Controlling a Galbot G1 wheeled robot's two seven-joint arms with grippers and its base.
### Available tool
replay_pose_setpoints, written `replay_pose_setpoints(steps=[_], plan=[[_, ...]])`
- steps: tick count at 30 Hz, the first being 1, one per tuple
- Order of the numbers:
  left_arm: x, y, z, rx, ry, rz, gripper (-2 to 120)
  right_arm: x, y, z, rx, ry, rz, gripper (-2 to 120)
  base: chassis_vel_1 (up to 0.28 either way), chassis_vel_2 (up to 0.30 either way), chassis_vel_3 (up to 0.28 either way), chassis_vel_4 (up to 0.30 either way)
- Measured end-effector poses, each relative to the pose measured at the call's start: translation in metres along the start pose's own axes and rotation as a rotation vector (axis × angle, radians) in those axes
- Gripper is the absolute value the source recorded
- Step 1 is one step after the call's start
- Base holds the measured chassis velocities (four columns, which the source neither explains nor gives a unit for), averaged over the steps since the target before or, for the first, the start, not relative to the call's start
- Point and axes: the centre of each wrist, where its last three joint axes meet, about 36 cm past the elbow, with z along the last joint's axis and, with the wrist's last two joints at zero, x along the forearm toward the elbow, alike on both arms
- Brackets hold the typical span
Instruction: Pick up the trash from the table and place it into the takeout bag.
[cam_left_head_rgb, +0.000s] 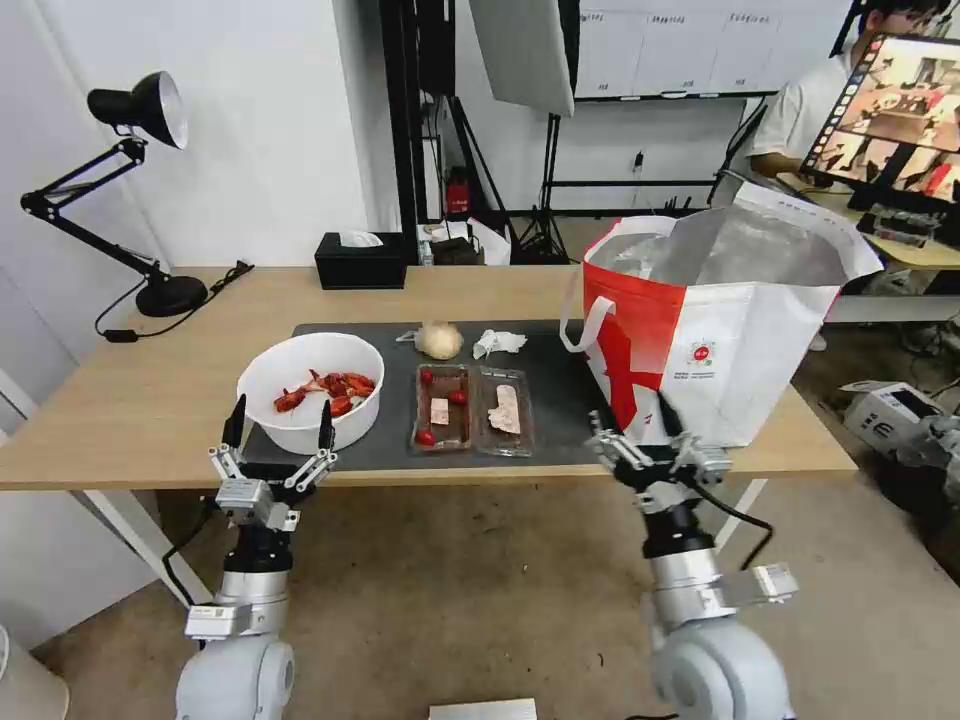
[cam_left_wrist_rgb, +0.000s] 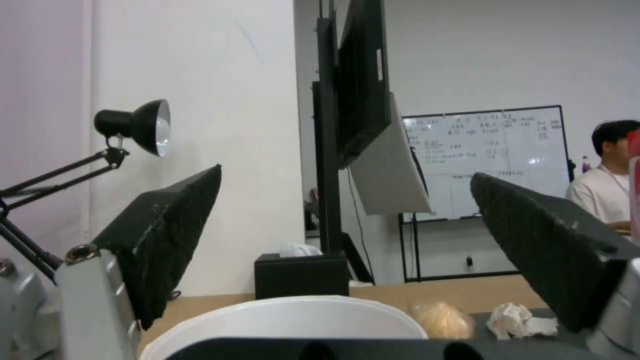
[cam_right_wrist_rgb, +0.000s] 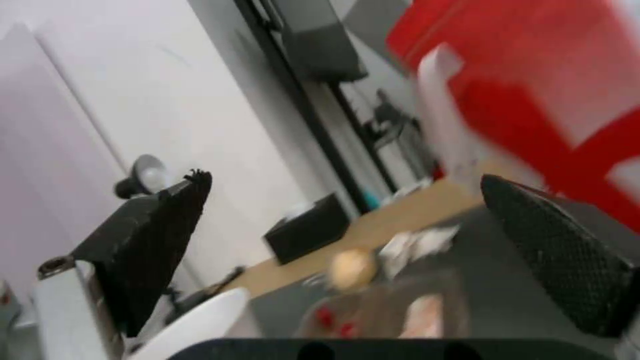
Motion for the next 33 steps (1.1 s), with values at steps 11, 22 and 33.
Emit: replay_pose_setpoints(steps=[11, 22, 33], plan=[[0.013, -0.004, -0.005, -0.014, 0.030, 0.019, 100, -0.006, 0.055, 0.002, -0.416, 0.146, 0.188, 100, 0.000, 0.000, 0.000, 0.000], [0.020, -0.005, -0.002, -0.027, 0.055, 0.026, 100, -0.034, 0.056, -0.005, -0.445, 0.282, 0.279, 100, 0.000, 0.000, 0.000, 0.000], [0.029, 0.001, 0.002, -0.047, 0.088, 0.023, 100, -0.066, 0.039, -0.017, -0.446, 0.455, 0.277, 100, 0.000, 0.000, 0.000, 0.000]])
